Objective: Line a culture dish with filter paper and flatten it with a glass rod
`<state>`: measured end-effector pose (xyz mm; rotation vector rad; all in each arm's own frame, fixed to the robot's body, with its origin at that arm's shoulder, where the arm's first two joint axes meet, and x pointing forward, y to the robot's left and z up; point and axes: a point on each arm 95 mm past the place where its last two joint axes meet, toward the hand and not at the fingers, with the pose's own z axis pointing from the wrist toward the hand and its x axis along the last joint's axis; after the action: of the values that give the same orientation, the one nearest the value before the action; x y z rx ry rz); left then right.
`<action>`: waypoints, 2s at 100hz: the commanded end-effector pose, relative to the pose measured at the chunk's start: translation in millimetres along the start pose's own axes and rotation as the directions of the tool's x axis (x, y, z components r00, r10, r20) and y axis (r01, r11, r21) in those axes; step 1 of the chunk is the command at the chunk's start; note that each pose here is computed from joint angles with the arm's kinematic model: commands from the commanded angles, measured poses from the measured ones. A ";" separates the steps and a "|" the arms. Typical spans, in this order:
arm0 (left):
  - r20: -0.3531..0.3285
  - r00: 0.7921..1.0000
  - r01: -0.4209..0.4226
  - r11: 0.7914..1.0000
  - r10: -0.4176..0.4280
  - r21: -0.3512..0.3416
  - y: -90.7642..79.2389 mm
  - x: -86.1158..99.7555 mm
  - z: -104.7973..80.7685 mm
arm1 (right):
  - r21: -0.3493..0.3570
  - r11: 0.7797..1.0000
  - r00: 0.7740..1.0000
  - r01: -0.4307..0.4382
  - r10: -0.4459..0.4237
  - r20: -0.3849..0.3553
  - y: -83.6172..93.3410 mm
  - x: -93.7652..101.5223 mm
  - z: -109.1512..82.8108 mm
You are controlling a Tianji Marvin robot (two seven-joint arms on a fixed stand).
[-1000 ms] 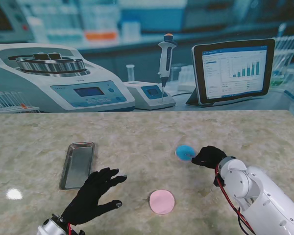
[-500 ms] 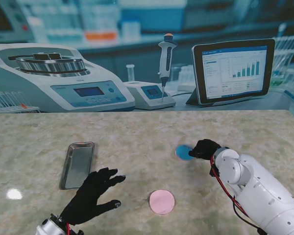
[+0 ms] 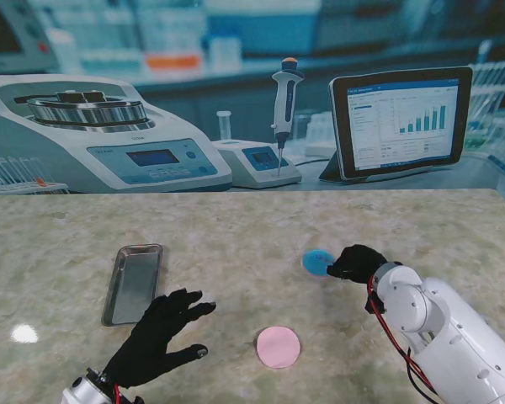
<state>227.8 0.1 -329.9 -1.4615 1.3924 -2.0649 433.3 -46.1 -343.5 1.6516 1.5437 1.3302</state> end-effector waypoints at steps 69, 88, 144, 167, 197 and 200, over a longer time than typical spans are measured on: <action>-0.012 1.000 0.020 1.000 -0.020 0.005 1.0 2.7 -2.6 | 0.154 0.987 0.998 0.040 -0.045 0.033 -11.3 -3.2 -24.8; -0.017 1.000 0.022 1.000 -0.022 0.006 0.8 3.6 -2.0 | 0.089 0.996 1.000 0.019 -0.020 0.010 -6.3 -1.8 -25.5; -0.013 1.000 0.015 1.000 -0.015 0.008 -1.4 4.2 -2.3 | 0.108 0.994 0.999 0.021 -0.025 0.038 -2.5 -3.5 -2.7; -0.014 1.000 0.017 1.000 -0.016 0.012 -2.3 4.1 -2.8 | 0.147 0.988 0.998 0.040 -0.047 0.045 -4.3 -1.6 -9.6; -0.018 1.000 0.020 1.000 -0.019 0.016 -2.7 4.9 -2.9 | 0.163 0.985 0.997 0.051 -0.059 0.044 -1.8 0.6 -20.3; -0.018 1.000 0.020 1.000 -0.019 0.016 -2.7 5.0 -2.9 | 0.161 0.986 0.997 0.051 -0.059 0.044 -1.4 0.9 -21.3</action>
<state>226.1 1.0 -325.9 -1.4577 1.3716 -2.0942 419.2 -51.3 -333.0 1.7037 1.6786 1.1670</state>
